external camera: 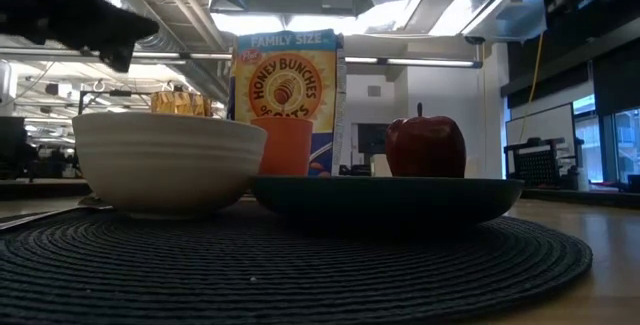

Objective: Arrange a breakfast setting
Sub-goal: Return to Home Position

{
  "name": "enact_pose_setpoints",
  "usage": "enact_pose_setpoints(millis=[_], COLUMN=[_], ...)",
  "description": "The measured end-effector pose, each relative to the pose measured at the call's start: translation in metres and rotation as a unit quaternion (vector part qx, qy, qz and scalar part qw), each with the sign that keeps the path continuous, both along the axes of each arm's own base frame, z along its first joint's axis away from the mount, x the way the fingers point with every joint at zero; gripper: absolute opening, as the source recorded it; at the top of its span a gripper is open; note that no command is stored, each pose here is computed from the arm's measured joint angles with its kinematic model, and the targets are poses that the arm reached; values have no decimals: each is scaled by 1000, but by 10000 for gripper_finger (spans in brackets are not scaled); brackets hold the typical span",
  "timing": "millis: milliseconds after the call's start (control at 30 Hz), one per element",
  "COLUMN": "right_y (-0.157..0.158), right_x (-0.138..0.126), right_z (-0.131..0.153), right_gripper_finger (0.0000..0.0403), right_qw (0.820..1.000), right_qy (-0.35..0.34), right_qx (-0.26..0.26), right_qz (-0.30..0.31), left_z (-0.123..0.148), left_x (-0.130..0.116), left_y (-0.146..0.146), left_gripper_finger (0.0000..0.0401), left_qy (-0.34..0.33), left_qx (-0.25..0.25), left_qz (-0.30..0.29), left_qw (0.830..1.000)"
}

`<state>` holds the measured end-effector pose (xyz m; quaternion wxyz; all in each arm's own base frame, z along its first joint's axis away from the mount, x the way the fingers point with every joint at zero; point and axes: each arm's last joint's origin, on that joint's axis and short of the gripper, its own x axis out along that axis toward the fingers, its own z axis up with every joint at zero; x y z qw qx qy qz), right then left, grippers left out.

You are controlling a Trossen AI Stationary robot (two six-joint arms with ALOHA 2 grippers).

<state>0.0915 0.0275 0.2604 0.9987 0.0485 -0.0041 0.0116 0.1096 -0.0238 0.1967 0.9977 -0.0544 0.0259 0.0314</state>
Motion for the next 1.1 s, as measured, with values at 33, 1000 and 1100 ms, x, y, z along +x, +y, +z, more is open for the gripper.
enact_pose_setpoints(millis=[33,1000,1100], right_y=[0,-26,-26], right_x=[-1,4,3], right_z=[-4,-69,-78], right_gripper_finger=[0,0,0], right_qw=[1000,999,999], right_qy=[-5,-40,-43], right_qx=[3,19,19], right_qz=[-2,-16,-19], left_z=[-4,-24,-24], left_x=[-2,-17,-17], left_y=[1,14,15], left_gripper_finger=[0,0,0], left_qy=[-3,-6,-6], left_qx=[-1,3,4], left_qz=[4,13,18], left_qw=[1000,1000,1000])
